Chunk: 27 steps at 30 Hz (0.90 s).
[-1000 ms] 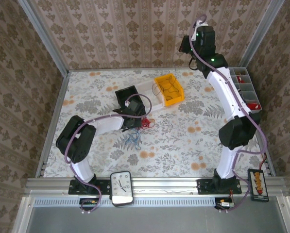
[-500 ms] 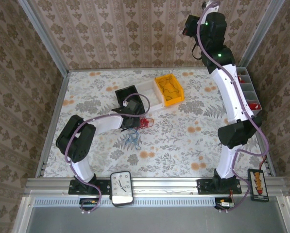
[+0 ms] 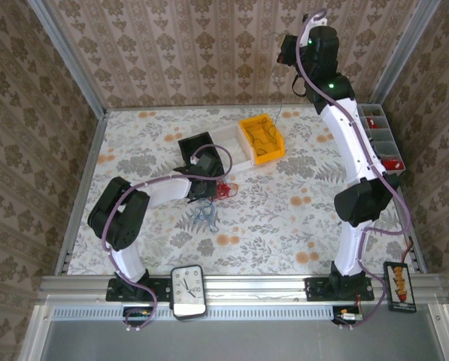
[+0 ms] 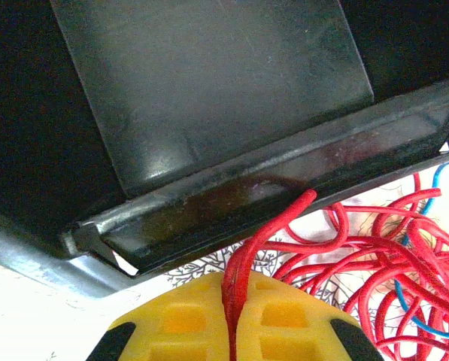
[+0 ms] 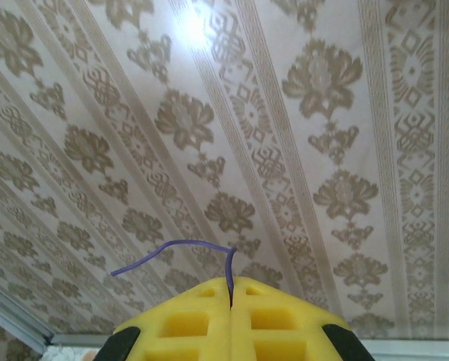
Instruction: Untangle the cables
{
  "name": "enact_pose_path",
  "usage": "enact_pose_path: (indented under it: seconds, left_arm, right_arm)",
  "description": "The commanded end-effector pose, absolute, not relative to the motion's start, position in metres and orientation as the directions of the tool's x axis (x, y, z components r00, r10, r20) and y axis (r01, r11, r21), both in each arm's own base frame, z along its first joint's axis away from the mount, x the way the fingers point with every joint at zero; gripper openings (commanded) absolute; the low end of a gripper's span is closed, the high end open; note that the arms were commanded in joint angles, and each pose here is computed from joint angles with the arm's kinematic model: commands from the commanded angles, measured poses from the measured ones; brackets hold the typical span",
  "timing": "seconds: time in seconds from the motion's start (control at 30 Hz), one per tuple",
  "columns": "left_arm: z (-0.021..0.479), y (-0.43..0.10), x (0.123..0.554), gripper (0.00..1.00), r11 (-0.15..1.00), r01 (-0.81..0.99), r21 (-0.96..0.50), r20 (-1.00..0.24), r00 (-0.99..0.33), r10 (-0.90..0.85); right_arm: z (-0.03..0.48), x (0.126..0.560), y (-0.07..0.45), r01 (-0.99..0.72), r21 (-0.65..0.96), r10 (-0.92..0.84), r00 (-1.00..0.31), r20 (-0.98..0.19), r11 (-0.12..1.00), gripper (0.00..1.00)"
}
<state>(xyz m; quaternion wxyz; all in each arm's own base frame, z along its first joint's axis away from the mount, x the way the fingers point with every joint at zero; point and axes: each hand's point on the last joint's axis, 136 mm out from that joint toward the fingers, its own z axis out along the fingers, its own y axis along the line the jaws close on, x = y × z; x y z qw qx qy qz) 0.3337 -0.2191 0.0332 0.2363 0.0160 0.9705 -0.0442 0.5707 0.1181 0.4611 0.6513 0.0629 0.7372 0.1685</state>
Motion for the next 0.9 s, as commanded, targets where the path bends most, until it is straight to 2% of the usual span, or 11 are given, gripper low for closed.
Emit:
enact_pose_path:
  seconds: [0.0,0.3,0.5,0.7,0.87]
  left_arm:
    - [0.032,-0.215,0.336,0.0,0.997,0.024,-0.067,-0.446,-0.895,-0.009]
    - [0.03,-0.217,0.336,0.0,0.997,0.025,-0.069,-0.437,-0.899,-0.008]
    - [0.028,-0.218,0.336,0.0,0.997,0.03,-0.066,-0.428,-0.904,-0.001]
    - [0.028,-0.219,0.337,0.0,0.997,0.029,-0.066,-0.429,-0.903,-0.002]
    - [0.027,-0.22,0.338,0.0,0.998,0.034,-0.06,-0.422,-0.907,0.005]
  right_arm:
    - [0.449,0.569,0.121,-0.135,0.314,0.289,-0.175,-0.941,0.94,0.0]
    - [0.352,0.571,0.122,-0.069,0.305,0.262,-0.356,-0.897,0.95,0.0]
    - [0.264,0.572,0.135,-0.052,0.328,0.248,-0.545,-0.801,0.943,0.0]
    - [0.203,0.564,0.149,-0.04,0.389,0.262,-0.675,-0.69,0.92,0.0]
    - [0.17,0.557,0.152,-0.008,0.41,0.277,-0.724,-0.631,0.912,0.0]
